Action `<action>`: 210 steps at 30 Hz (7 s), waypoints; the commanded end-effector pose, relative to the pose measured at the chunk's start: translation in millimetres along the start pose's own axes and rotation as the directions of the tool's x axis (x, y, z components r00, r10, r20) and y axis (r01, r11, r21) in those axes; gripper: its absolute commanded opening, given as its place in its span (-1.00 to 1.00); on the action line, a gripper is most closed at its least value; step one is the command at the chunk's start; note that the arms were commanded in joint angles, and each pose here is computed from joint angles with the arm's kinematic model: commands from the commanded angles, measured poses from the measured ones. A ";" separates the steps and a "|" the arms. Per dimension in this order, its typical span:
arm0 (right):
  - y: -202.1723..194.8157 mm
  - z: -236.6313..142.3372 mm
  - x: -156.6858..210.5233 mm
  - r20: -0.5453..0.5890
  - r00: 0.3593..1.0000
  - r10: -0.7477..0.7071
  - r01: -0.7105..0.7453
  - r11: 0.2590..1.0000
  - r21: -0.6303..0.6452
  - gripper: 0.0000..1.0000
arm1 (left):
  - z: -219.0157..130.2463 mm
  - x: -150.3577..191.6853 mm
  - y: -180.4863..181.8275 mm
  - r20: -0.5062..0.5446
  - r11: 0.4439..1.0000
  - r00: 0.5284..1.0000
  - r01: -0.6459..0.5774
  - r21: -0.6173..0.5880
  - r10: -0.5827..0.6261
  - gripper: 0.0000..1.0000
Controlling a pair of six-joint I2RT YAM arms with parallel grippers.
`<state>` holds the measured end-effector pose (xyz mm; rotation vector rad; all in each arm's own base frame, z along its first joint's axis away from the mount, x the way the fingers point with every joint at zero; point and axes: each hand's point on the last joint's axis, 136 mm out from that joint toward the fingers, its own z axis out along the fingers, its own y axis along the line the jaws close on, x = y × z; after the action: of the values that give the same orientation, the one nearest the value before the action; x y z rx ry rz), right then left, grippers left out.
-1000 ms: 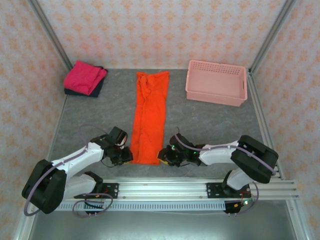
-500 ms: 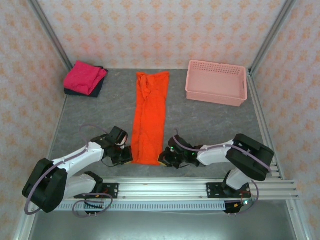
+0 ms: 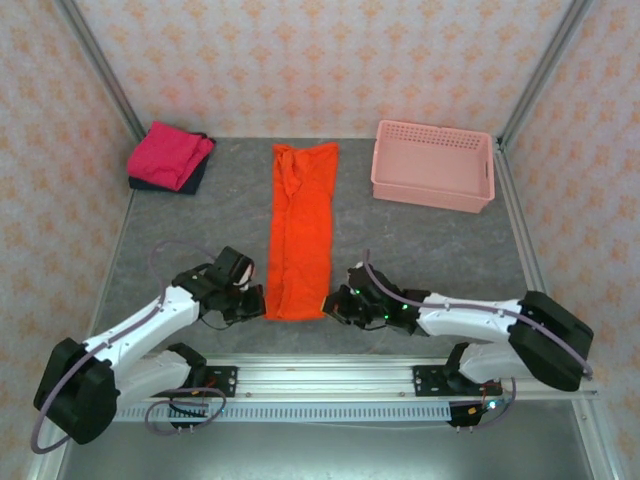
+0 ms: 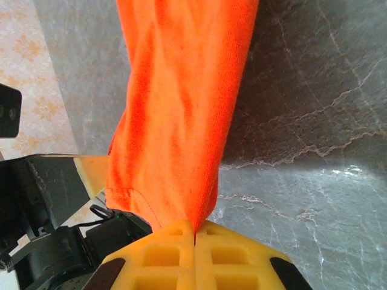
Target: Fold and stack the t-shirts
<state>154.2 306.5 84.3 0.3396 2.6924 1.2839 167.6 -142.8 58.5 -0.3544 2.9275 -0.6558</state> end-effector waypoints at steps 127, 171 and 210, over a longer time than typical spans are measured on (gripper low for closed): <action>71.8 113.5 -219.0 0.088 0.924 -0.372 0.351 0.917 0.190 -0.29 | -48.6 -187.2 -18.8 0.403 0.981 0.915 0.094 -0.172 -0.017 1.00; -1.2 28.6 -132.9 0.141 0.984 -0.109 0.093 0.989 0.116 -0.16 | 52.1 -128.3 -10.3 0.150 0.990 0.987 0.076 -0.117 -0.058 0.20; -23.8 53.3 -129.3 0.121 0.991 -0.048 0.034 0.992 0.120 -0.19 | 71.9 -129.5 -22.7 0.133 0.993 0.984 0.118 -0.004 -0.116 -0.10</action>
<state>281.8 294.4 39.7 0.3577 2.6696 1.0499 299.9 -135.3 18.2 -0.5847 2.8396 -0.4372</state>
